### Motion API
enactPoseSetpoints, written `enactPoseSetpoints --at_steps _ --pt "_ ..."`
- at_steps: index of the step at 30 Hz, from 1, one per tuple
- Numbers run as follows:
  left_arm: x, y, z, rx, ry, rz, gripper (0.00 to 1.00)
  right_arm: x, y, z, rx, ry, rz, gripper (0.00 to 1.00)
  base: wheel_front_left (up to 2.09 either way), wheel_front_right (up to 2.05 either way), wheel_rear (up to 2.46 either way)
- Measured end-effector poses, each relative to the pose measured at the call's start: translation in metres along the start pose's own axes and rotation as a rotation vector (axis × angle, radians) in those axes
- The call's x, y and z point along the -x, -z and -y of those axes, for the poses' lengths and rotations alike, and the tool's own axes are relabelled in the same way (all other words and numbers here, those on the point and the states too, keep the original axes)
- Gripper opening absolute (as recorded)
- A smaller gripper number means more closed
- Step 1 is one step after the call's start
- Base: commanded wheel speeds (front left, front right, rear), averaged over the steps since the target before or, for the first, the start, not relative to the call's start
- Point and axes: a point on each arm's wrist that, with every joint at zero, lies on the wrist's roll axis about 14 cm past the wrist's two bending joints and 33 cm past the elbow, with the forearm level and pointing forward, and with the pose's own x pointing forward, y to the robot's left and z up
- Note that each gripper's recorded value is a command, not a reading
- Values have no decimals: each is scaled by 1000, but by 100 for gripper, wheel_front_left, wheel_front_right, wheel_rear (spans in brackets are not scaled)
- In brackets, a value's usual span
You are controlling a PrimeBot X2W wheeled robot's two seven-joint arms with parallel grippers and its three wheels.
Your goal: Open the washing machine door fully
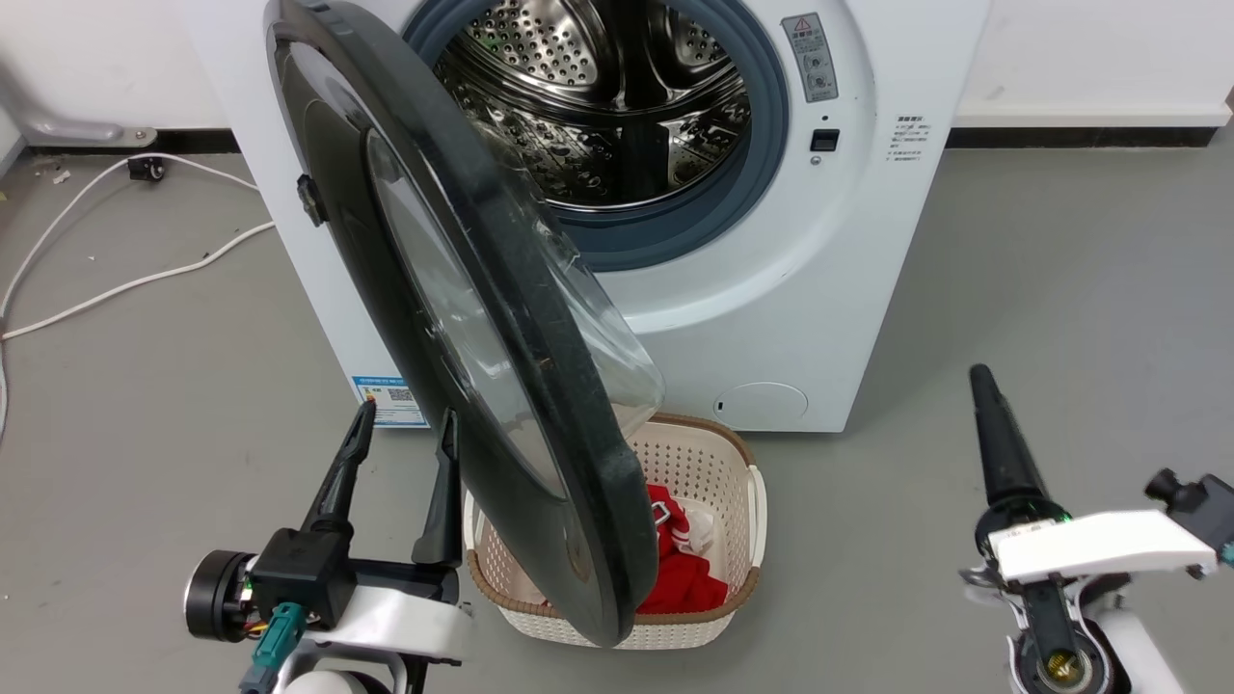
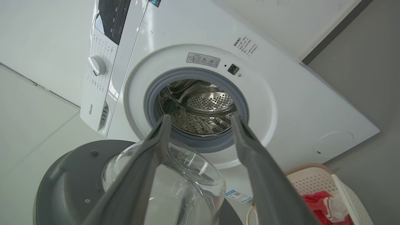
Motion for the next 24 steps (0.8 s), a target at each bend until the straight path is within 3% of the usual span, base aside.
enactPoseSetpoints --at_steps 5,9,16,19,24 --pt "-2 2 -3 -8 -10 -3 100 12 -29 9 292 -1 86 100 0 0 0" --pt "-4 4 -6 -11 -16 -7 100 17 -55 -12 591 -48 188 100 0 0 0" --pt "-4 4 -8 -15 -21 -7 100 31 -46 -42 1016 -142 188 100 0 0 0" --pt "-3 3 -8 -17 -21 -6 100 37 -34 -40 1097 -154 149 100 0 0 0" --pt "-3 3 -8 -20 -22 -6 100 43 -21 -24 1110 -131 82 100 0 0 0"
